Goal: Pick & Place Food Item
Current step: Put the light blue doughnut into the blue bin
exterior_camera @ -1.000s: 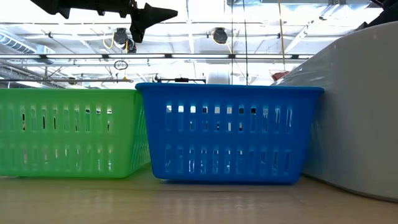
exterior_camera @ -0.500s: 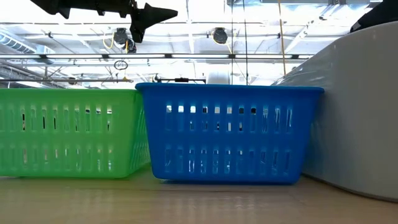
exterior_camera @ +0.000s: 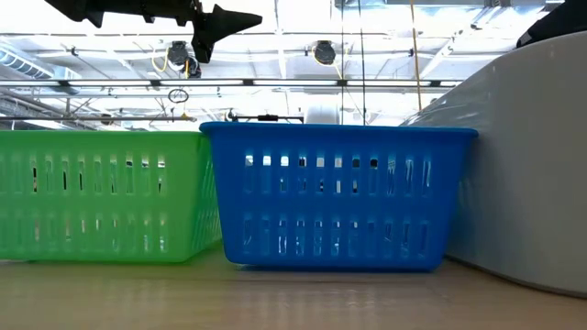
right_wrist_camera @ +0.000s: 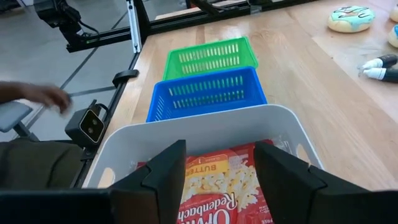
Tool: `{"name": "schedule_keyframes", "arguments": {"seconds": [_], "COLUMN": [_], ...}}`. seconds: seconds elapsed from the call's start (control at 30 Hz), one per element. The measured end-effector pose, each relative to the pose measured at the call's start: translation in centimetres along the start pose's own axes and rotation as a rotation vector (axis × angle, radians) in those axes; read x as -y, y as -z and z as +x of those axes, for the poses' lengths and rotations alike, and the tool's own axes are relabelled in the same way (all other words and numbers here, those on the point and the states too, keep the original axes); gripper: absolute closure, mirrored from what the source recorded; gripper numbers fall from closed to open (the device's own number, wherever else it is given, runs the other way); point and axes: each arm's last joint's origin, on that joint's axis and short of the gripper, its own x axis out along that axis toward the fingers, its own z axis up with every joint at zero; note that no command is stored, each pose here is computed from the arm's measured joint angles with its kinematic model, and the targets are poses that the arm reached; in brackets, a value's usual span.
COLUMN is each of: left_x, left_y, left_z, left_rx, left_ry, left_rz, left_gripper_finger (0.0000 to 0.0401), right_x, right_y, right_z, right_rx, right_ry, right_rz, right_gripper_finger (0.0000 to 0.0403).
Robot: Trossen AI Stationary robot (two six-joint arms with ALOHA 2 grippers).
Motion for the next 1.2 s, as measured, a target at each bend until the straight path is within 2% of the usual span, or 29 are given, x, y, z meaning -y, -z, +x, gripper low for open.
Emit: {"name": "schedule_keyframes", "arguments": {"seconds": [0.27,0.6,0.77,0.97,1.2], "left_x": [0.0,0.1,-0.1,-1.9,-6.1], "left_y": [0.0,-0.3,-0.1,1.6,2.7], "left_z": [0.0,0.0,0.0,-0.3,-2.5], "left_rx": [0.000,0.038,0.017,-0.117,-0.265], "left_ry": [0.000,0.002,-0.024,-0.302,-0.717], "left_rz": [0.000,-0.003,0.016,-0.087,-0.172], "left_gripper_finger": [0.0171,0.0171,0.0171,0.0171,0.0171], "right_x": [0.6,1.4,1.6,1.8,2.0], "right_y": [-1.2,-7.5,-8.4,-7.8,-7.4], "right_z": [0.4,-0.1,-0.9,-0.9,-0.8], "right_rx": [0.111,0.573,0.620,0.541,0.485], "right_ry": [0.097,0.148,0.149,0.144,0.131], "right_rz": [-0.059,-0.373,-0.406,-0.440,-0.406], "right_gripper_finger": [0.0222,0.0222,0.0222,0.0222,0.0222]}}
